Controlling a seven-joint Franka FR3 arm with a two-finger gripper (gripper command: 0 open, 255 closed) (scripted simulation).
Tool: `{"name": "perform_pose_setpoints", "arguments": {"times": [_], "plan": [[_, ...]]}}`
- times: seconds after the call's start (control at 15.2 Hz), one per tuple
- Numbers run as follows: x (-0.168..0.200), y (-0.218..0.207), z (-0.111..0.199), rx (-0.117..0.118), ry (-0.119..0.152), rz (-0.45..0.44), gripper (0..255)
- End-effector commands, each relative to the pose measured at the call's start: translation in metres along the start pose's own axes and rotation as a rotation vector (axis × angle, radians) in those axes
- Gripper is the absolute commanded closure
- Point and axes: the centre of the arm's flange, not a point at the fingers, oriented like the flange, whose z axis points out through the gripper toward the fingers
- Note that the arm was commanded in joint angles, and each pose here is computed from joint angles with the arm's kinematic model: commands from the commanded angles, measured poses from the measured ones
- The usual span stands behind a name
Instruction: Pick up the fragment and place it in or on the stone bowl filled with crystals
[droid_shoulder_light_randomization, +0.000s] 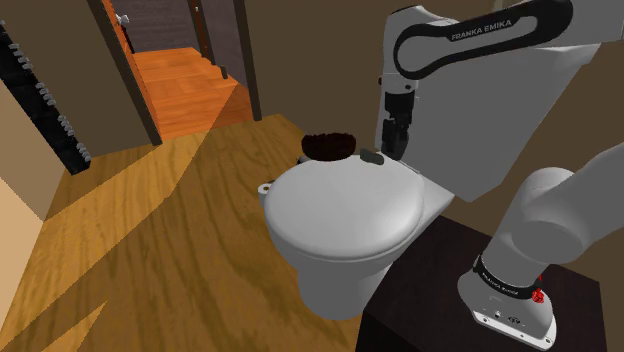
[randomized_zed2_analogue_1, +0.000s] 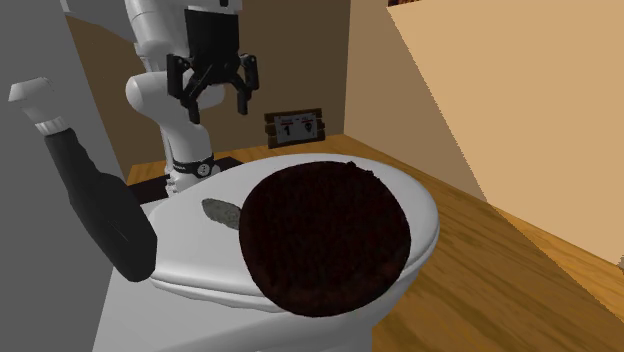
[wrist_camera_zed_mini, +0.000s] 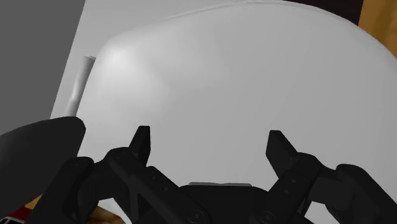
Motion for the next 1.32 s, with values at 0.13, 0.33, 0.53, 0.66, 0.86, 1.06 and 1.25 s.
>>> {"name": "perform_pose_setpoints", "arguments": {"times": [0.13, 0.33, 0.53, 0.66, 0.86, 1.06, 1.25], "plan": [[0.039, 0.023, 0.024, -0.019, 0.007, -0.06, 0], [0.067, 0.04, 0.042, -0.033, 0.011, -0.103, 0], [0.097, 0.056, 0.06, -0.046, 0.015, -0.147, 0], [0.115, 0.065, 0.071, -0.054, 0.017, -0.173, 0], [0.115, 0.066, 0.086, -0.054, 0.017, -0.173, 0], [0.116, 0.067, 0.102, -0.054, 0.017, -0.173, 0], [0.116, 0.067, 0.111, -0.054, 0.017, -0.173, 0]]}}
